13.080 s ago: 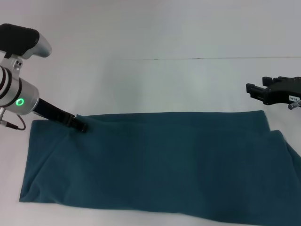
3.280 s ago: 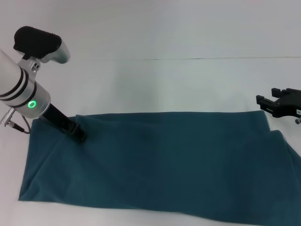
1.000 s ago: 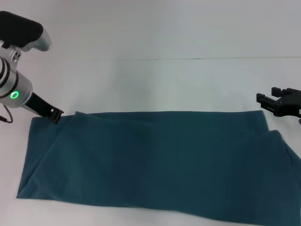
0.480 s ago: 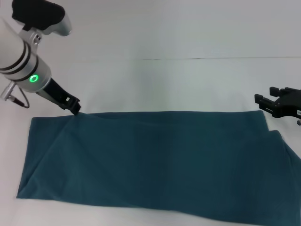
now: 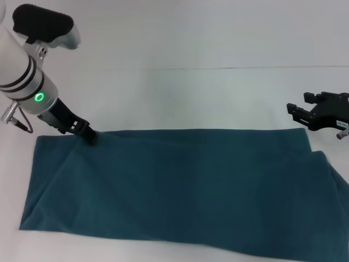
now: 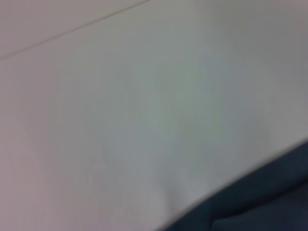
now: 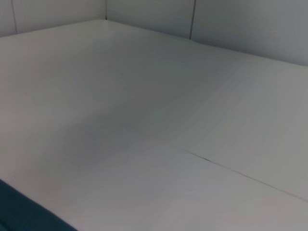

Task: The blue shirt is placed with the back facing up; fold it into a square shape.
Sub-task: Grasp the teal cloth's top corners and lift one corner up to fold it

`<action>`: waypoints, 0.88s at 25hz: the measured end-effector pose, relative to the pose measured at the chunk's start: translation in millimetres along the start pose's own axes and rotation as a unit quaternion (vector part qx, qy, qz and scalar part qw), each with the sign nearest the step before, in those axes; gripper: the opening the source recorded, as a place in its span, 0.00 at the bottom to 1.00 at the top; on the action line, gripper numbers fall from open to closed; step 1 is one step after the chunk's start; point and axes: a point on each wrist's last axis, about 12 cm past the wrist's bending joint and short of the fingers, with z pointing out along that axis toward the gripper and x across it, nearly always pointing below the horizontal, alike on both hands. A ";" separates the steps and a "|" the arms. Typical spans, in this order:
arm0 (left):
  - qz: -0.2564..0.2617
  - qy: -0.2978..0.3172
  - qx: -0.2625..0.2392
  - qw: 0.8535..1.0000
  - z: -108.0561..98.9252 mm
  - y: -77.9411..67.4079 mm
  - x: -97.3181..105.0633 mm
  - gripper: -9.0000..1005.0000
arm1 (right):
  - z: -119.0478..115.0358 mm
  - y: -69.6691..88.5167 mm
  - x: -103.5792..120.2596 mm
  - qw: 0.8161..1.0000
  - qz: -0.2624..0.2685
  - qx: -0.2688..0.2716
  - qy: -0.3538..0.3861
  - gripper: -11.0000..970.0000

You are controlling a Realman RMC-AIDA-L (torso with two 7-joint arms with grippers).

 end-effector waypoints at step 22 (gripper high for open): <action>0.005 0.021 0.015 1.000 23.5 -12.5 13.3 0.91 | 7.1 2.9 -0.7 1.000 -0.007 -0.006 0.005 0.54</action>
